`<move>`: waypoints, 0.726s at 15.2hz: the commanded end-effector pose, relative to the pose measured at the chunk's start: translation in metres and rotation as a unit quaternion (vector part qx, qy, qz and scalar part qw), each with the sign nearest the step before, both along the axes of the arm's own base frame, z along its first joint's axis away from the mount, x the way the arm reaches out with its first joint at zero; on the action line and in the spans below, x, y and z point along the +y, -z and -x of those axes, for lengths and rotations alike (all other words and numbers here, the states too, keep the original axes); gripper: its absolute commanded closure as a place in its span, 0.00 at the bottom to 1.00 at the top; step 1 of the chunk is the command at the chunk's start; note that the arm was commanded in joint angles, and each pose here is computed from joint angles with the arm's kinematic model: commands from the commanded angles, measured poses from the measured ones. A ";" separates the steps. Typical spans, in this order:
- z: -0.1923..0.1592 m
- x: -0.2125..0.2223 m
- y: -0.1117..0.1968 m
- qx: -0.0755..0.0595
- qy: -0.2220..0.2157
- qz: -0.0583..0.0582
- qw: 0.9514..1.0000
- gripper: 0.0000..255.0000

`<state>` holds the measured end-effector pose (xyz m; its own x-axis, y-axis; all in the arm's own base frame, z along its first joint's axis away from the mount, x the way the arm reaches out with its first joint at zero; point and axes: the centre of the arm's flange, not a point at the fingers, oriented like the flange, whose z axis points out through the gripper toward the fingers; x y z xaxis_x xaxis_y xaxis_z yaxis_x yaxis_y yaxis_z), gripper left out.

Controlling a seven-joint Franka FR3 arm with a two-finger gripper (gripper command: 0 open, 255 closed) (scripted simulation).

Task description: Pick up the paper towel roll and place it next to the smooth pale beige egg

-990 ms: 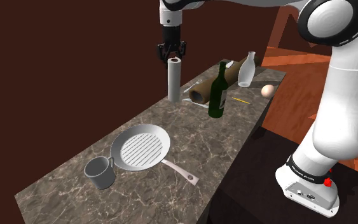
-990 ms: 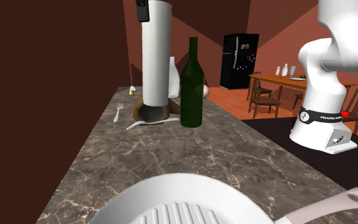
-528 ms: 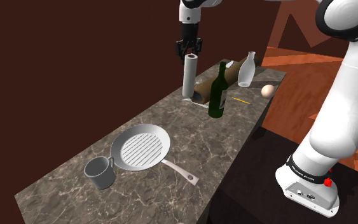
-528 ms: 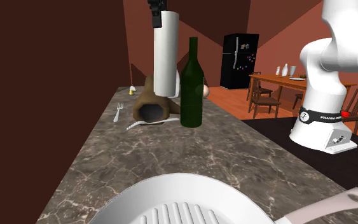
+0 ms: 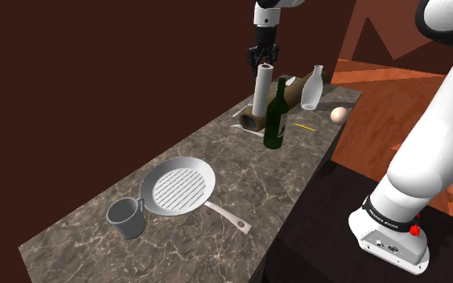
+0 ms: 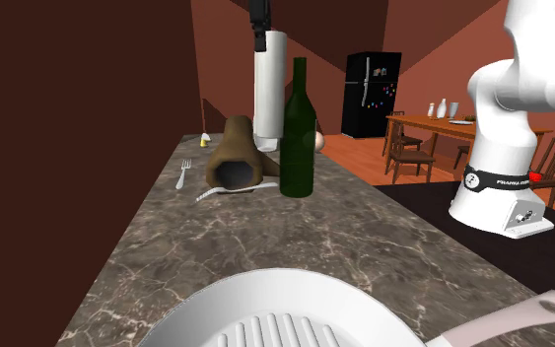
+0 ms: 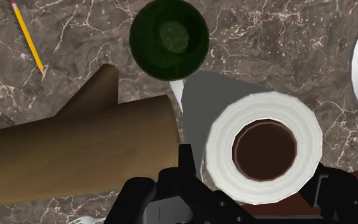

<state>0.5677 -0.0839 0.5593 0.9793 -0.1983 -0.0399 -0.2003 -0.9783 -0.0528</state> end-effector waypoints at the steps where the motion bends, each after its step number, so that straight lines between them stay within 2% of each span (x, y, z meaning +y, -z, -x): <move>1: 0.008 -0.025 -0.001 0.000 -0.001 0.000 1.000 1.00; 11: 0.050 -0.150 -0.001 0.000 -0.001 0.000 1.000 1.00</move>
<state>0.5199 -0.2239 0.5612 0.9793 -0.1984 -0.0397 -0.2003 -0.9783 -0.0533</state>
